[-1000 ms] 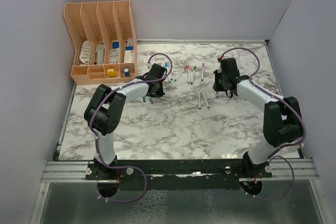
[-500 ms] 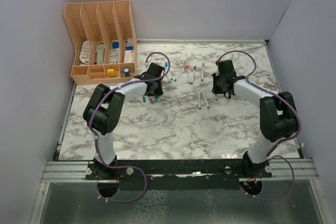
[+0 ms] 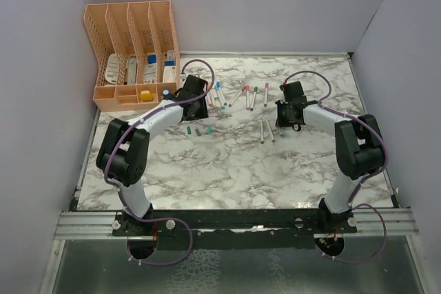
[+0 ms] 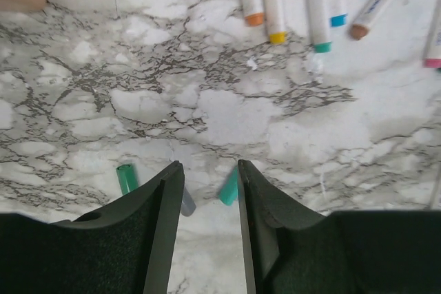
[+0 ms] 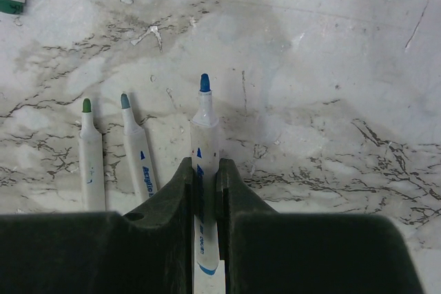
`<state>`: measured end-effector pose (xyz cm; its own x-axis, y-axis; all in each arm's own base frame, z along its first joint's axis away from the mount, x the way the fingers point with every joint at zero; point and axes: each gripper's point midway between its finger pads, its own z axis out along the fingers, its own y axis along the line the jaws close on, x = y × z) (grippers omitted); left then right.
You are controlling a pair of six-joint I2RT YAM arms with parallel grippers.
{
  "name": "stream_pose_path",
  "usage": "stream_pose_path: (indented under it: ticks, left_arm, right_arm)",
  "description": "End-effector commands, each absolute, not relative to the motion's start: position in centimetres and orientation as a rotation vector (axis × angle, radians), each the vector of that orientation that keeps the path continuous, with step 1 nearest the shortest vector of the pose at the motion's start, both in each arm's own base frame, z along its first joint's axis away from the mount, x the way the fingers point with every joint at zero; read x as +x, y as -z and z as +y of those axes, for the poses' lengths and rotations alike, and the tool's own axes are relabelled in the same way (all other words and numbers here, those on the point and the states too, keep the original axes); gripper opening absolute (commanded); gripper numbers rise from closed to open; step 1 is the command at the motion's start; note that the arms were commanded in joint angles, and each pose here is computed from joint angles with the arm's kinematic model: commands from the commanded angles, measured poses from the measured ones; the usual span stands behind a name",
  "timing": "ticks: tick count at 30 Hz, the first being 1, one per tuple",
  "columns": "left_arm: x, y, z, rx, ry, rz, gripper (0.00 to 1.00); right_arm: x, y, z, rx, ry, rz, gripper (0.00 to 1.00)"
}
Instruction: Open the pen caps
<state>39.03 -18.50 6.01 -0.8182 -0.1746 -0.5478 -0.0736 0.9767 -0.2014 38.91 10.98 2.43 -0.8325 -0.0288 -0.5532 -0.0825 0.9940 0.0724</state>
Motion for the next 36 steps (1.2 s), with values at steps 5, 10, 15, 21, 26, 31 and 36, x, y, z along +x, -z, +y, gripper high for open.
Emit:
stream_pose_path:
  ticks: [5, 10, 15, 21, 26, 31, 36]
  left_arm:
    - [39.5, -16.6, -18.6, -0.193, 0.357, 2.291, 0.41]
    - [39.1, -18.3, -18.0, -0.207, 0.358, 2.244, 0.44]
    - [38.8, -18.6, -17.9, -0.207, 0.364, 2.236, 0.45]
    - [38.4, -18.9, -17.8, -0.214, 0.376, 2.23, 0.45]
    - [38.2, -19.5, -17.9, -0.21, 0.392, 2.217, 0.45]
    - [37.8, -20.4, -18.8, -0.179, 0.482, 2.175, 0.64]
    - [37.3, -21.6, -20.0, -0.18, 0.635, 2.08, 0.99]
  right_arm:
    - [38.7, -1.3, 11.7, -0.049, -0.186, 2.576, 0.05]
    - [38.0, -0.7, 11.4, -0.022, -0.175, 2.607, 0.31]
    - [38.2, -1.2, 11.4, -0.015, -0.172, 2.596, 0.38]
    - [40.4, -4.5, 11.5, -0.015, -0.159, 2.52, 0.44]
    - [43.9, -7.5, 12.0, -0.023, -0.143, 2.455, 0.58]
    - [48.4, -8.9, 13.2, -0.032, -0.149, 2.424, 0.64]
    - [52.5, -8.3, 14.3, -0.026, -0.148, 2.422, 0.65]
